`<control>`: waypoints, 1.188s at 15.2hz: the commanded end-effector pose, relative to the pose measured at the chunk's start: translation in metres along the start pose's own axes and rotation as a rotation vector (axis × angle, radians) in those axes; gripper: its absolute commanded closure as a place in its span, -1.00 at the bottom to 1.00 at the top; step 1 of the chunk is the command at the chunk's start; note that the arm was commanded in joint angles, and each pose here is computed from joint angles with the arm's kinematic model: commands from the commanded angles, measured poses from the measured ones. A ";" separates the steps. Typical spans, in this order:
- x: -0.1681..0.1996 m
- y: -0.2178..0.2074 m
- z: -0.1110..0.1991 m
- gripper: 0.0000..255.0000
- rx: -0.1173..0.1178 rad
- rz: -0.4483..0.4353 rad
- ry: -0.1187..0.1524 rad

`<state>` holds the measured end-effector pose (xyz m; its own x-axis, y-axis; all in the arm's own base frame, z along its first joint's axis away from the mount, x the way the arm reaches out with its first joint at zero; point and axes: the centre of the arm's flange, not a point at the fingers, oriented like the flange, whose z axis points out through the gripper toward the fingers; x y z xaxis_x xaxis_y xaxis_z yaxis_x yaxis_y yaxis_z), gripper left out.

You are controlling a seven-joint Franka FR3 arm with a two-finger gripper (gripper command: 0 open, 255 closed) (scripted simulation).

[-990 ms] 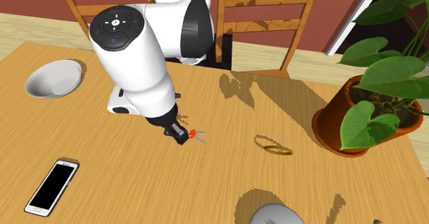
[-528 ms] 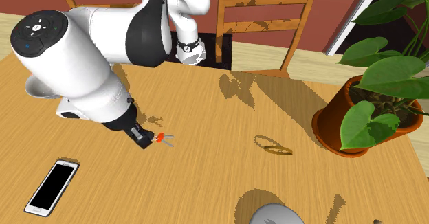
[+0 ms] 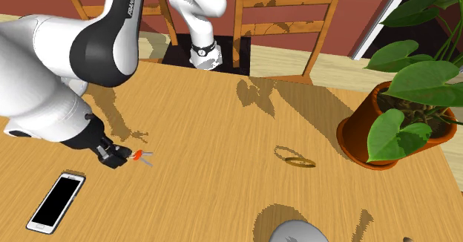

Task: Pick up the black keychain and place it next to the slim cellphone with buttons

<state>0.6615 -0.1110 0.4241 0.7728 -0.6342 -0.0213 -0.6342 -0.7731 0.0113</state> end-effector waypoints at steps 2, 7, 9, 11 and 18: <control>0.005 0.002 0.013 1.00 0.000 -0.001 0.000; 0.005 0.002 0.040 1.00 0.000 -0.001 0.000; 0.006 0.002 0.050 1.00 0.000 -0.001 0.000; 0.006 0.002 0.061 1.00 0.000 -0.001 0.000; 0.006 0.002 0.072 1.00 0.000 -0.001 0.000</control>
<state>0.6634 -0.1158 0.3523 0.7734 -0.6335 -0.0216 -0.6334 -0.7737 0.0114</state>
